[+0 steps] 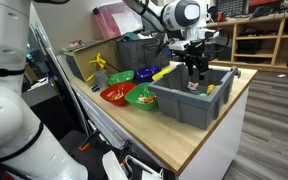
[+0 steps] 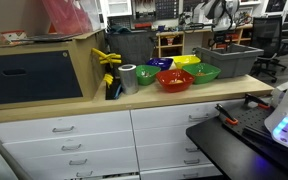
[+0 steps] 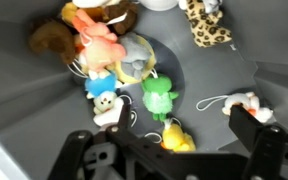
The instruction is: Move two items from the grey object to the green bowl
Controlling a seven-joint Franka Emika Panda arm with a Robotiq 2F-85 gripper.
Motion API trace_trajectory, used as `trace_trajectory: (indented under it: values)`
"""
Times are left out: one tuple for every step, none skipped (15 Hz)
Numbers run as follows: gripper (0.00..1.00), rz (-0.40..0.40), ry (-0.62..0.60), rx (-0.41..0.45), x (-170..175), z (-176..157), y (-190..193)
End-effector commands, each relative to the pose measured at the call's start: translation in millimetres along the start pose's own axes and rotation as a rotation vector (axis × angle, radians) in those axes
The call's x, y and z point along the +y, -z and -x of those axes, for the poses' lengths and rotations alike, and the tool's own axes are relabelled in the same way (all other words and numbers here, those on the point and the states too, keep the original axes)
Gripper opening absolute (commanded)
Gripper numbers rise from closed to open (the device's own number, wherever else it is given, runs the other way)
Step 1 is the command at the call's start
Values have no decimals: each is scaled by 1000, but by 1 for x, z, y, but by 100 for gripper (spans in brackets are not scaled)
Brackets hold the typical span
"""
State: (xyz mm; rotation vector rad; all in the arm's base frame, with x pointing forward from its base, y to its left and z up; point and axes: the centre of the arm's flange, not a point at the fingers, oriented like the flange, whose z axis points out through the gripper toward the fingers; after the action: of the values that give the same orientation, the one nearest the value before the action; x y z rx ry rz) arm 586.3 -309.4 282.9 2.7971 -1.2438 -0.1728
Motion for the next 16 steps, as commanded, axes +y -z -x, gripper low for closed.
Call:
trace_trajectory:
  values:
    - [100, 43, 89, -17, 32, 21, -13]
    - [100, 54, 110, -27, 37, 24, -20]
    - [100, 66, 125, -32, 40, 27, -24]
    - [100, 79, 140, -37, 42, 30, -32]
    - [100, 91, 153, -42, 43, 34, -39]
    - [100, 102, 167, -43, 42, 39, -44]
    - [100, 110, 179, -45, 39, 43, -50]
    - [100, 113, 188, -47, 35, 48, -55]
    - [100, 117, 198, -50, 31, 53, -59]
    - [100, 122, 208, -52, 28, 57, -63]
    - [100, 126, 218, -57, 24, 61, -69]
    - [100, 132, 225, -61, 22, 65, -72]
    - [100, 138, 228, -66, 21, 68, -75]
    - [100, 144, 231, -71, 20, 71, -78]
    - [100, 150, 233, -76, 19, 73, -80]
    - [99, 154, 236, -80, 19, 75, -82]
